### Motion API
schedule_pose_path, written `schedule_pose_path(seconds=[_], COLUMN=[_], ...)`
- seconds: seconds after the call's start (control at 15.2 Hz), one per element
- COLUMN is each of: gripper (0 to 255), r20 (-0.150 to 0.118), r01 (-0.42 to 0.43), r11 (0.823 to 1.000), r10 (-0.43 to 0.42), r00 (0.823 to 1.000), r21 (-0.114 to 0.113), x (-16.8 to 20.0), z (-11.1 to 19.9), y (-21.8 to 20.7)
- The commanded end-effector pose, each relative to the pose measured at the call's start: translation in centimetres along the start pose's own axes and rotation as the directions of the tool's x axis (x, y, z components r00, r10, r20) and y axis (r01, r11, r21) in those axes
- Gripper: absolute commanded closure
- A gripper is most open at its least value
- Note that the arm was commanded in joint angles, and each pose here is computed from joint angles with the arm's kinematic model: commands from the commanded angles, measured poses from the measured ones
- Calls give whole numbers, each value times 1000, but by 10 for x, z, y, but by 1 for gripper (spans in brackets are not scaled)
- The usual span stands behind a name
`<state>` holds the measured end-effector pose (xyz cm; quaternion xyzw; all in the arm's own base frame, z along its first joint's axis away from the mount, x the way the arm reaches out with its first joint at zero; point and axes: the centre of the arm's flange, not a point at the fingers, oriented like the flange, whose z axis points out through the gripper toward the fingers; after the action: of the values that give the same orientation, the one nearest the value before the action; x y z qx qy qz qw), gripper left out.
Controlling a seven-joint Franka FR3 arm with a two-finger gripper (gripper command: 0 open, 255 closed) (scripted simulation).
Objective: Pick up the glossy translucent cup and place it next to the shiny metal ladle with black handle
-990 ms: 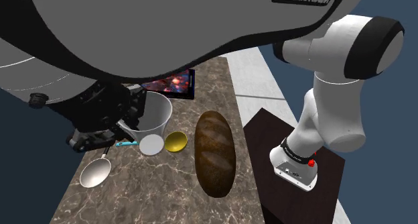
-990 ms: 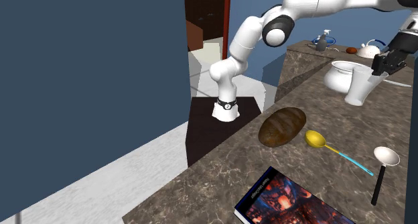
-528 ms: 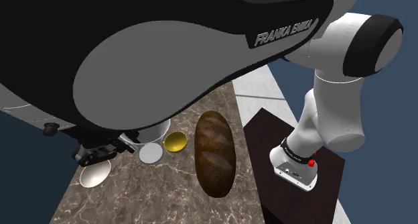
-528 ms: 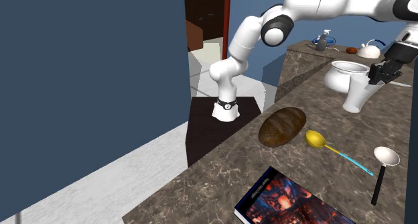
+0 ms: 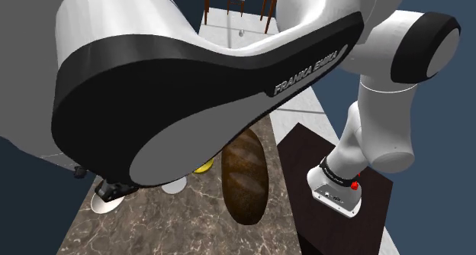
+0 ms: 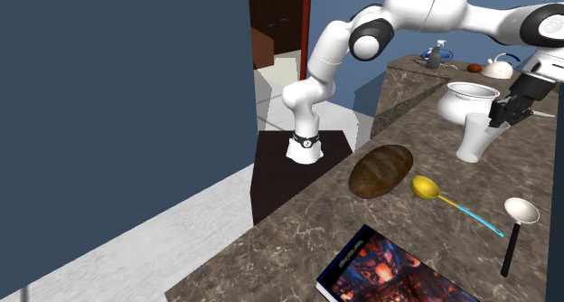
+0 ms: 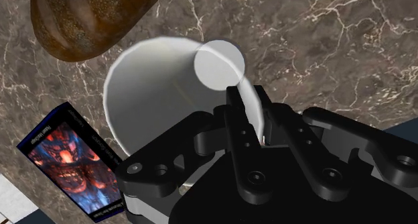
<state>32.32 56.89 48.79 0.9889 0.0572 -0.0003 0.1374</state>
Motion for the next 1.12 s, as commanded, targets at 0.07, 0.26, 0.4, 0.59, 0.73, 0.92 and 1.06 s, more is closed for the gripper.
schedule_pose_path(seconds=[0.07, 0.26, 0.4, 0.59, 0.73, 0.92, 1.06], gripper=[255, 255, 255, 255, 255, 255, 255], r20=[0, 0, 0, 0, 0, 0, 0], r01=[0, 0, 0, 0, 0, 0, 0], r11=[1000, 1000, 1000, 1000, 1000, 1000, 1000], r10=[0, 0, 0, 0, 0, 0, 0], r00=[1000, 1000, 1000, 1000, 1000, 1000, 1000], r21=[1, 1, 1, 1, 1, 1, 1], x=[1, 1, 1, 2, 2, 2, 2], z=[16, 31, 41, 57, 67, 82, 92], y=[-5, -9, -12, -16, -19, -23, -26])
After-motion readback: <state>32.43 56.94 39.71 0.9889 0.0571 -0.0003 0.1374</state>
